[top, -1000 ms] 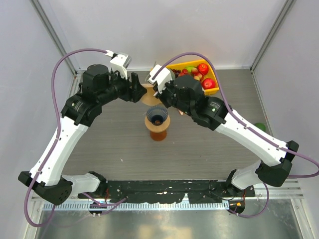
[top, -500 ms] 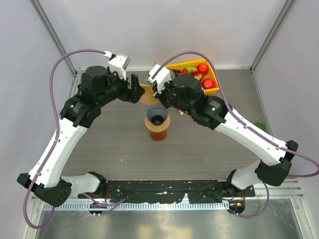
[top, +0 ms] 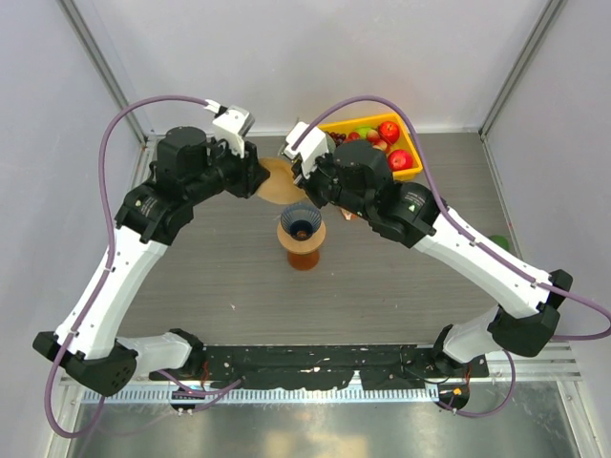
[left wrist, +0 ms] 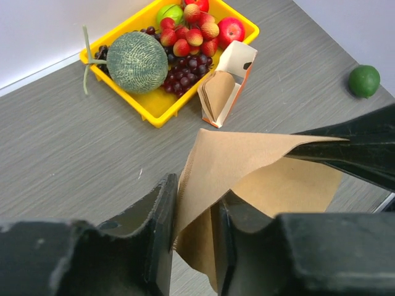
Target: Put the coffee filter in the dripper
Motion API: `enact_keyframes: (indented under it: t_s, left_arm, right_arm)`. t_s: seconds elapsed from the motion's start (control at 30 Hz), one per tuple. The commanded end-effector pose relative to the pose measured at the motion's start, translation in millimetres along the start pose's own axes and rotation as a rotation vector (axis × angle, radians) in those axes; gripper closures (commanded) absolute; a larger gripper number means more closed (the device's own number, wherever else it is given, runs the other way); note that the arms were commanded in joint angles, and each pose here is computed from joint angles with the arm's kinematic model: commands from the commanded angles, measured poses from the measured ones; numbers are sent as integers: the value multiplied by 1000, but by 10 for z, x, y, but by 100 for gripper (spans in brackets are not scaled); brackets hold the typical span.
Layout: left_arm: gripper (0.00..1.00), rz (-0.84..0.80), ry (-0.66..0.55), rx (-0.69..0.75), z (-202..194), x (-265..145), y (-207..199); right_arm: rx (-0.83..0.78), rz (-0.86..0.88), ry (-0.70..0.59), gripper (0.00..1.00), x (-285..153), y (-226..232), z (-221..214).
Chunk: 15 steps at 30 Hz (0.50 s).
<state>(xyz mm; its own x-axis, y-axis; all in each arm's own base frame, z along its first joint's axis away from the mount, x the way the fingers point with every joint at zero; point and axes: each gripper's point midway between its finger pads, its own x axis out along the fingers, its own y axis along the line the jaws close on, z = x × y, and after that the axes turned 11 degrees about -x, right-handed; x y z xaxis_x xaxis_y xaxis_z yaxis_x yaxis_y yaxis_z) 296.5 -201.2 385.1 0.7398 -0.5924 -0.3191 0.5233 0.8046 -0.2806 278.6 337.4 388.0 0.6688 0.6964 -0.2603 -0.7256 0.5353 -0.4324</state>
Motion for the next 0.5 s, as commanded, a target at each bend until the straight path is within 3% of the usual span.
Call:
enact_keyframes:
  t_s: [0.0, 0.13, 0.2, 0.23, 0.3, 0.33, 0.47]
  left_arm:
    - [73, -89, -74, 7, 182, -124, -200]
    - [76, -91, -68, -4, 138, -137, -204]
    - [85, -87, -68, -19, 131, -146, -202]
    - [90, -80, -67, -34, 122, -140, -191]
    - [100, -55, -66, -67, 110, -142, -157]
    - [100, -41, -70, -83, 116, -140, -137]
    - [100, -12, -117, -152, 177, -158, -100]
  right_arm:
    - [25, -51, -45, 95, -32, -130, 204]
    - [38, -84, -37, 95, -11, -193, 209]
    - [54, -107, -34, 92, -6, -231, 214]
    - [67, -111, -36, 84, -5, -242, 228]
    - [95, -117, -41, 77, -24, -262, 241]
    - [103, -119, -38, 75, -22, -263, 229]
    - [257, -109, -25, 49, -44, -279, 118]
